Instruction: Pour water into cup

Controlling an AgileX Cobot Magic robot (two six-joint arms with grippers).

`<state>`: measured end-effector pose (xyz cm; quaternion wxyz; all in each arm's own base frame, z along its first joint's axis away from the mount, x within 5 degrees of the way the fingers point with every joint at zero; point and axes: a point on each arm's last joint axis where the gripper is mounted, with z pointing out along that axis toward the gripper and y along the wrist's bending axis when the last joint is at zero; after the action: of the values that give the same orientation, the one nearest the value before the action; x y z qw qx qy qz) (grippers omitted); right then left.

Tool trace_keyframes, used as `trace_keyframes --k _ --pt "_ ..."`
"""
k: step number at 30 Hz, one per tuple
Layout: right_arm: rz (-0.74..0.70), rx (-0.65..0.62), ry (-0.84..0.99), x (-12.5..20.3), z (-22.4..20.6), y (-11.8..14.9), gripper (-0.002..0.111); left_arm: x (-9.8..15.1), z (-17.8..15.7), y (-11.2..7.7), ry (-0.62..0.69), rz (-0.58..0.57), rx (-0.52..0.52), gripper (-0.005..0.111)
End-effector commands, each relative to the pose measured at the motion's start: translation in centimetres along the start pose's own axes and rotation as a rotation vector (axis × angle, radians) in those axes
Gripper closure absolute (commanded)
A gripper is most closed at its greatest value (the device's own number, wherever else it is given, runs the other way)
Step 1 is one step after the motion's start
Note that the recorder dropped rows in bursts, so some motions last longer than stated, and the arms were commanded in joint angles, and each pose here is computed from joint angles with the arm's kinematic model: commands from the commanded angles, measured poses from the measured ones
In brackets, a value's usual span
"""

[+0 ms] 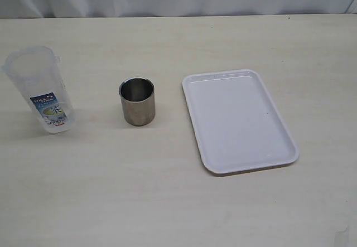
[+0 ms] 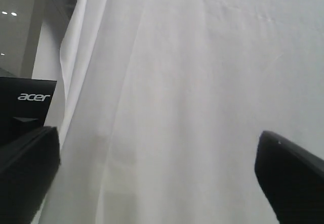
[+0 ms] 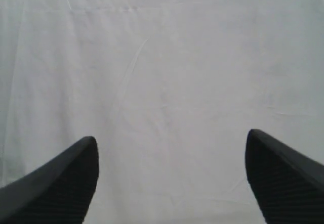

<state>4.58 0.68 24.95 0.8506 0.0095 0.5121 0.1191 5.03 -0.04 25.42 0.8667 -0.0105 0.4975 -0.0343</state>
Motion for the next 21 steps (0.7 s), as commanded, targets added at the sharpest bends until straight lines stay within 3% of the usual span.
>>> trace_keyframes --k 1,5,11,21 --pt "0.010 -0.007 0.000 0.1 0.5 0.0 0.033 1.7 1.6 0.1 0.125 -0.072 -0.017 0.008" --pt "0.008 -0.001 0.046 0.6 1.0 -0.1 0.033 4.2 2.9 -1.1 0.297 -0.013 0.121 0.008" --pt "0.006 -0.002 0.053 0.7 1.1 -0.1 0.033 8.1 4.1 -1.2 0.522 0.003 0.150 0.008" --pt "0.006 0.001 0.063 0.8 1.1 -0.1 0.033 11.6 4.5 -1.8 0.654 0.018 0.248 0.008"
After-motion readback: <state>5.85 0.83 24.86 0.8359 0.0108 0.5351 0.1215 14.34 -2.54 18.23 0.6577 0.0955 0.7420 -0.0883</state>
